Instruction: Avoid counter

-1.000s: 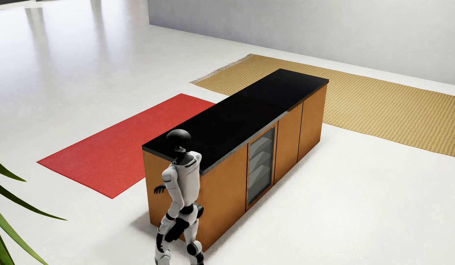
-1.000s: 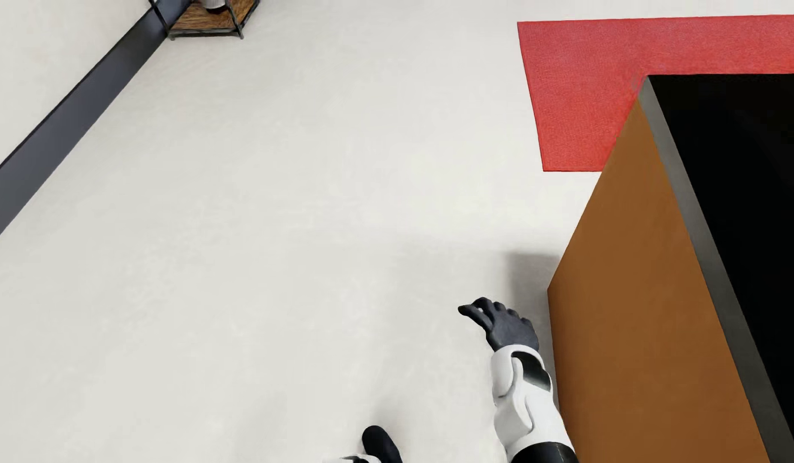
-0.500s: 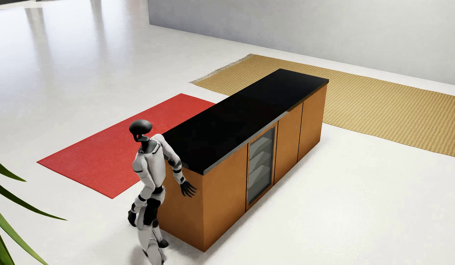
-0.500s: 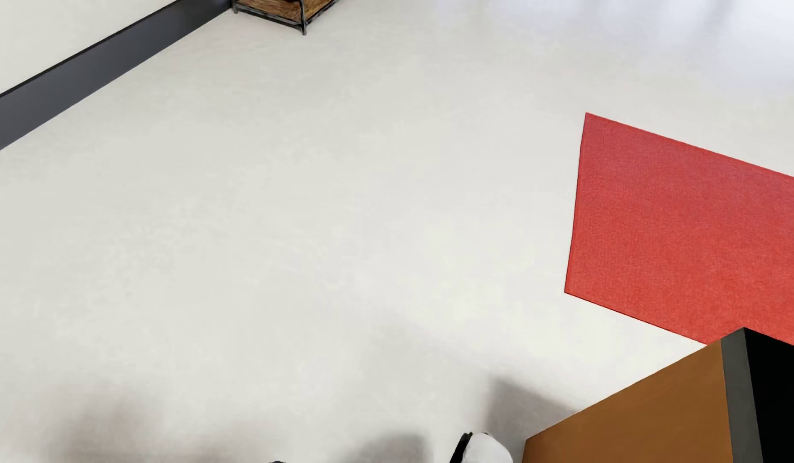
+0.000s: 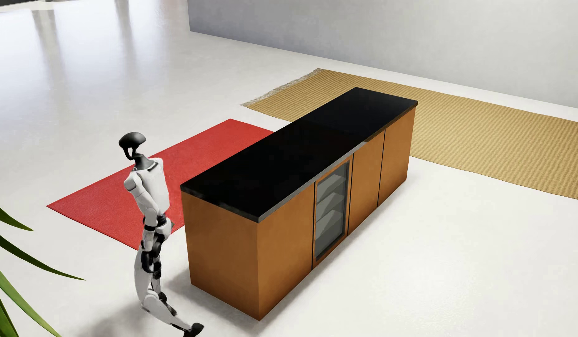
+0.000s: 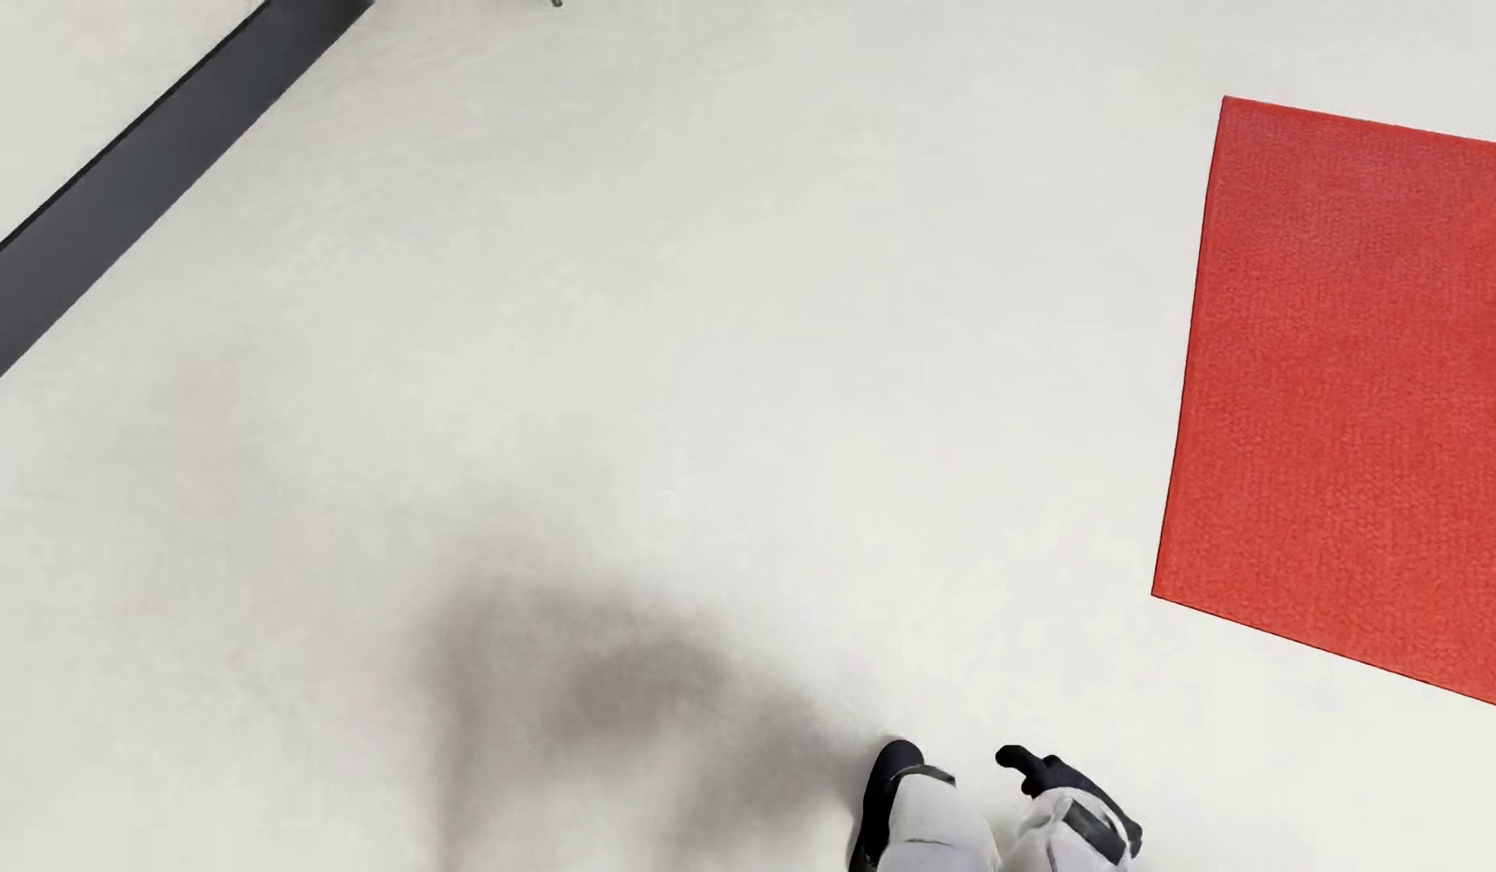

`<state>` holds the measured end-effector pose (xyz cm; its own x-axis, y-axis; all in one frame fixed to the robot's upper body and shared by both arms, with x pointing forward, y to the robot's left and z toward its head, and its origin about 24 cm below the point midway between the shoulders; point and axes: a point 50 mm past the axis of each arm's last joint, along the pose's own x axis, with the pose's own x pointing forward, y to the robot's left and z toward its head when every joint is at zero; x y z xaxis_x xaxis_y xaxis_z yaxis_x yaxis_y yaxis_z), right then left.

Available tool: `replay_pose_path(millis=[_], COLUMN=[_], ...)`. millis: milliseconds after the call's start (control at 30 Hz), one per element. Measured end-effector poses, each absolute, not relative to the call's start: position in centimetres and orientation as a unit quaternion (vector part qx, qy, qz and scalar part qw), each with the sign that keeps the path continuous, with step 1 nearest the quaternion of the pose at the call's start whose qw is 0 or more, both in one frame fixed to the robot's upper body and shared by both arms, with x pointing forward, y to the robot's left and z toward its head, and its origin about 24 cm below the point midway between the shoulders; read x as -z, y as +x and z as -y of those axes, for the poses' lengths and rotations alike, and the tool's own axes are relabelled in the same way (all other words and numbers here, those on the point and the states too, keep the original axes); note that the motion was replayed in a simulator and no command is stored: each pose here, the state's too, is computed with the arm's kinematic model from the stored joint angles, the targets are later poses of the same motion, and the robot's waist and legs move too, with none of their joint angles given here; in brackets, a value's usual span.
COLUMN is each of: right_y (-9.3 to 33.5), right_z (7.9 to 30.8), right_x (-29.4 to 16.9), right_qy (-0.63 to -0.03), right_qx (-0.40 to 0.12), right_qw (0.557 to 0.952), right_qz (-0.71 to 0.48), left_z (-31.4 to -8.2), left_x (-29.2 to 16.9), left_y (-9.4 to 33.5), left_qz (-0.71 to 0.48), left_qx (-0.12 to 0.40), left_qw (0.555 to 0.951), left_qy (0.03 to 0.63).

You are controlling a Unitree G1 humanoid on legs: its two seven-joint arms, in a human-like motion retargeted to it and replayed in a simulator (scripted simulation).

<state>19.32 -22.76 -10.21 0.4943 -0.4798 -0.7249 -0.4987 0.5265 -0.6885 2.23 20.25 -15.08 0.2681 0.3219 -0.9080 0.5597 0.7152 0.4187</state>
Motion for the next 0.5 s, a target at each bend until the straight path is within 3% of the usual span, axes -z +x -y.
replay_pose_path(millis=[33, 100, 133, 167, 233, 300, 400, 500], right_y=[22.6, 29.7, 32.1, 33.5, 34.4, 33.5, 30.1, 26.2], right_z=[22.1, 18.7, 16.9, 15.9, 15.1, 15.8, 19.1, 23.0], right_x=[8.8, 3.8, 1.0, -1.7, -6.1, -8.8, -7.8, 0.0], right_qy=[-0.56, -0.727, -0.744, -0.73, -0.64, -0.568, -0.499, -0.48], right_qx=[-0.06, -0.146, -0.14, -0.101, -0.012, 0.061, 0.12, 0.115], right_qw=[0.678, 0.607, 0.624, 0.663, 0.767, 0.819, 0.858, 0.851], right_qz=[-0.472, -0.287, -0.195, -0.13, -0.037, 0.04, 0.03, -0.18], left_z=[-19.3, -18.4, -18.3, -18.4, -19.3, -20.4, -21.2, -20.6], left_x=[14.7, 13.8, 13.5, 13.2, 12.7, 11.5, 9.3, 7.4], left_y=[3.5, 5.9, 6.9, 7.8, 9.8, 12.2, 15.6, 16.9], left_qz=[-0.569, -0.525, -0.511, -0.498, -0.485, -0.453, -0.395, -0.345], left_qx=[0.072, 0.049, 0.055, 0.073, 0.102, 0.093, 0.056, 0.039], left_qw=[0.733, 0.774, 0.778, 0.777, 0.77, 0.777, 0.8, 0.827], left_qy=[0.366, 0.35, 0.361, 0.378, 0.401, 0.428, 0.449, 0.442])
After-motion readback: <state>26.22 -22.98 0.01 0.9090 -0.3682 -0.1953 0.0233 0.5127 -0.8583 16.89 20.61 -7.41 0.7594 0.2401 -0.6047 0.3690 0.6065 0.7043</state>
